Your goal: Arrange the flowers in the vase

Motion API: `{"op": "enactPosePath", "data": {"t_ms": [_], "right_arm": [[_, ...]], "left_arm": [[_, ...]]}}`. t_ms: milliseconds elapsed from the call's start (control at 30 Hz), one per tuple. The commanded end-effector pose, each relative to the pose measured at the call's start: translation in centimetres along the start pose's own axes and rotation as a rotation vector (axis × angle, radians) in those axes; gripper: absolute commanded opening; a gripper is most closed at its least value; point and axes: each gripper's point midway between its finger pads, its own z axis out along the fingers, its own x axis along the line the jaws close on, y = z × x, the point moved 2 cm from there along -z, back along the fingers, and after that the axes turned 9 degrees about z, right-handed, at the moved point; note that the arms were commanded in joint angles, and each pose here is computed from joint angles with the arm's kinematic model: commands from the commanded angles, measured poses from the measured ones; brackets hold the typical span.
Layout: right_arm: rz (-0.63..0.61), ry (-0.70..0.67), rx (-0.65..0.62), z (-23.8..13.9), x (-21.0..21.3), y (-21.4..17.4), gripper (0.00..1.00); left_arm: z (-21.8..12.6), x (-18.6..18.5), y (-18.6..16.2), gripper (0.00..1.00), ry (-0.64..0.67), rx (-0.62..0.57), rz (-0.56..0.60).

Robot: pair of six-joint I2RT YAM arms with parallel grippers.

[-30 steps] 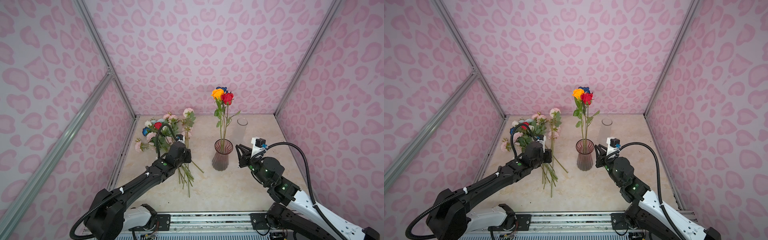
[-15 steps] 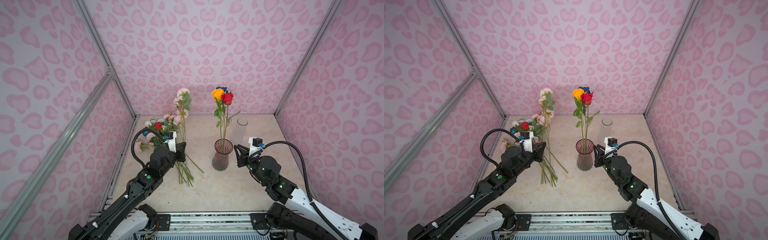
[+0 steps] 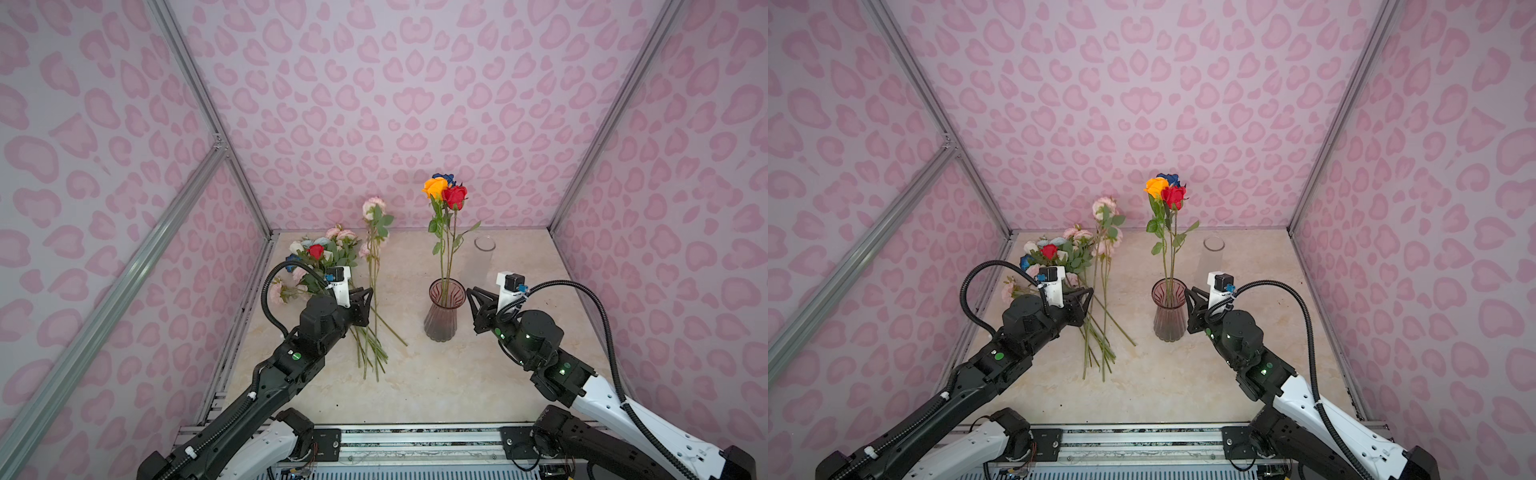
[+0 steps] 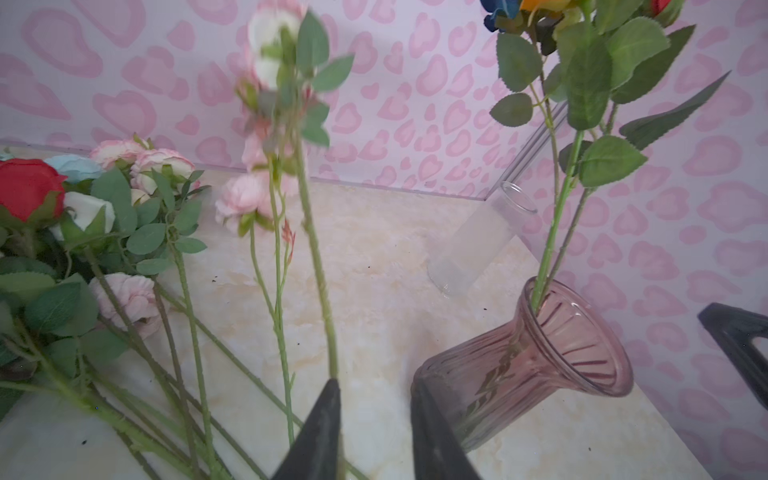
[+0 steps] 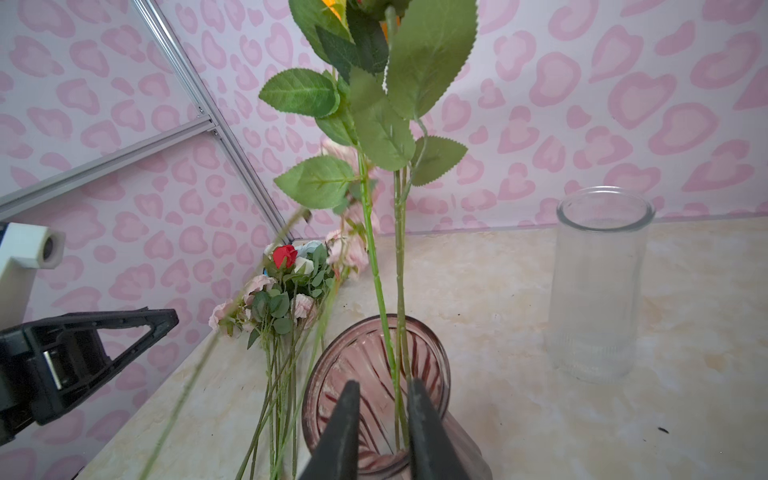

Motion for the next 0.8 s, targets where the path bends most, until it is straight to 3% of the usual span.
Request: {"op": "enactPosePath", "data": {"t_ms": [0, 67, 200, 533, 767], "right_arm": [[-0.002, 0.010, -0.008, 0.0, 0.3, 0.3, 0.23], [0.001, 0.011, -0.010, 0.0, 0.3, 0.3, 0.23], [0.003, 0.011, 0.000, 0.3, 0.3, -0.1, 0.23], [-0.005, -0.009, 0.003, 0.0, -0.2, -0.2, 0.26], [-0.025, -0.036, -0.009, -0.5, -0.8, -0.2, 0.30]], "left_arm": [[-0.7, 2.3, 1.1, 0.50, 0.146, -0.066, -0.034], [-0.7, 3.0, 1.0, 0.53, 0.197, -0.056, -0.049], [0.9, 2.7, -0.6, 0.54, 0.181, 0.029, -0.056], [9.9, 3.2, -6.4, 0.54, 0.239, 0.347, -0.002], [13.4, 5.2, -11.6, 0.52, 0.297, 0.543, -0.093]]}}
